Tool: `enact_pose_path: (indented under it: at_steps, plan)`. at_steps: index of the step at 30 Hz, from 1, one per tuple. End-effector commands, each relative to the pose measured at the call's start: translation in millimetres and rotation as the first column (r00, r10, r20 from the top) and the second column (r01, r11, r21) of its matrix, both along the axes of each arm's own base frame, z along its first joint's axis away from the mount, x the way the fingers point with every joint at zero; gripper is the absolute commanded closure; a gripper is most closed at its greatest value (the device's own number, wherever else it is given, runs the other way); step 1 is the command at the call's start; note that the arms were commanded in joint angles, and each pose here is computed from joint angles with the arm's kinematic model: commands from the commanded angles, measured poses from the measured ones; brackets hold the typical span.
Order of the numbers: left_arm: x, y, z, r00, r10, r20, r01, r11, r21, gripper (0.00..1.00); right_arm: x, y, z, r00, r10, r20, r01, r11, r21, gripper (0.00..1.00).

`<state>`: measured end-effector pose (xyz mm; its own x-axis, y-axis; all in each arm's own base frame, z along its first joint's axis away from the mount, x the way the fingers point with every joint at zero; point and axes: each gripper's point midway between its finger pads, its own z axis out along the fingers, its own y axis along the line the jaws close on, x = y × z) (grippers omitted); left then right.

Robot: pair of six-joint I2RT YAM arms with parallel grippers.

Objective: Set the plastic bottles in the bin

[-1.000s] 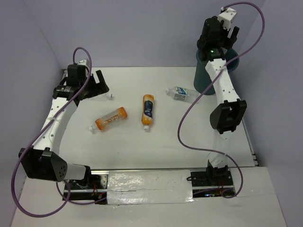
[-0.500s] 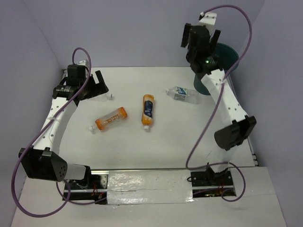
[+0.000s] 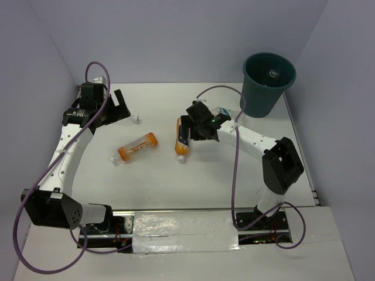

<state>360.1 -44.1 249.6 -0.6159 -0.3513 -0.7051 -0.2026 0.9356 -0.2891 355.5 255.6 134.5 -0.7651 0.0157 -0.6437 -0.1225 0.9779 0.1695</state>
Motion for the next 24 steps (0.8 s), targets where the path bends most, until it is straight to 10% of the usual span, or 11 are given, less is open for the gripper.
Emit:
enact_pose_path:
  at_steps: [1, 24]
  plan:
    - [-8.4, 4.7, 10.9, 0.999, -0.002, 0.052, 0.002, 1.000, 0.014, 0.00, -11.4, 24.1, -1.1, 0.999, 0.011, -0.041, -0.005, 0.990, 0.142, 0.02]
    - [-10.5, -0.9, -4.1, 1.000, -0.019, 0.020, 0.019, 1.000, -0.011, 0.01, 28.4, 59.0, -71.7, 0.991, -0.033, -0.133, 0.042, 0.997, 0.071, 0.00]
